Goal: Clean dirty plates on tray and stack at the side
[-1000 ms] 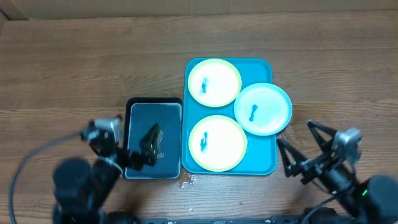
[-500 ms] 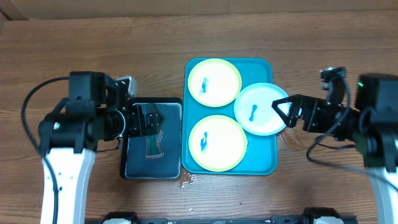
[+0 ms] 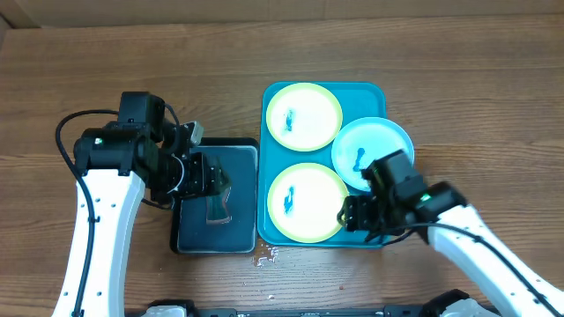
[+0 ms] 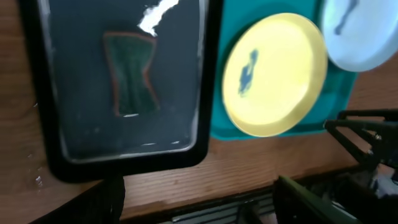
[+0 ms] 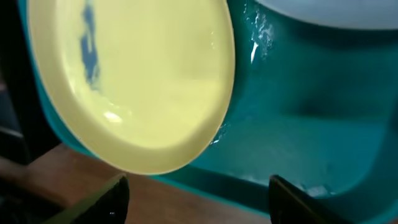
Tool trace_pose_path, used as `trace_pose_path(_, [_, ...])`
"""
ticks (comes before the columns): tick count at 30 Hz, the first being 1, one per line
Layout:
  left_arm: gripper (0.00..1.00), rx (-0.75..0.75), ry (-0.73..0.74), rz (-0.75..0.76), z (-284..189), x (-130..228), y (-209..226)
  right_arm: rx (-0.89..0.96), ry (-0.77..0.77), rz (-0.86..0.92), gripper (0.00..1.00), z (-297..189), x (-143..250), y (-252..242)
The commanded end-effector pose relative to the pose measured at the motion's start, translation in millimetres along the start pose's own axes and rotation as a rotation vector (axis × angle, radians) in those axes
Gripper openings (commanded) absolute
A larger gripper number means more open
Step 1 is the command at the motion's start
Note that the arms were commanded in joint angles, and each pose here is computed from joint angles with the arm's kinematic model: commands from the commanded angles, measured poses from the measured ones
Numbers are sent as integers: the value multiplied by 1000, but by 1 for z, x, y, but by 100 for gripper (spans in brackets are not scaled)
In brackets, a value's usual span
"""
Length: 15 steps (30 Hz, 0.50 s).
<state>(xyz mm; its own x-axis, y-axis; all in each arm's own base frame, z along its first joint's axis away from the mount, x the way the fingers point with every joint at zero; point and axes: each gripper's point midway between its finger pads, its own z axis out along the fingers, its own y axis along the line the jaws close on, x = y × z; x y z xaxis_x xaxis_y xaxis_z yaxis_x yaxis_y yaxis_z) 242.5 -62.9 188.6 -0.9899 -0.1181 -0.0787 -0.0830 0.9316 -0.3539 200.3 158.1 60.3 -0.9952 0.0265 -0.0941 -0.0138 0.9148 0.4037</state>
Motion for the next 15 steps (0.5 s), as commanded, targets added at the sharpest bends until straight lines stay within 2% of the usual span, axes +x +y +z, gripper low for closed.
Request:
trace_pose_path(1, [74, -119, -101, -68, -22, -2, 18, 31, -52, 13, 64, 20, -4, -5])
trace_pose_path(5, [76, -198, -213, -139, -42, 0, 30, 78, -86, 55, 52, 39, -15, -13])
trace_pose_path(8, [85, -213, -254, -139, -50, 1, 32, 125, -79, 98, 45, 51, -22, -25])
trace_pose_path(13, [87, -211, -189, -152, -29, 7, 37, 184, -56, 141, 36, 62, -30, -42])
trace_pose_path(15, [86, -221, -146, -162, -12, 11, 44, 185, -65, 145, 36, 61, -34, -44])
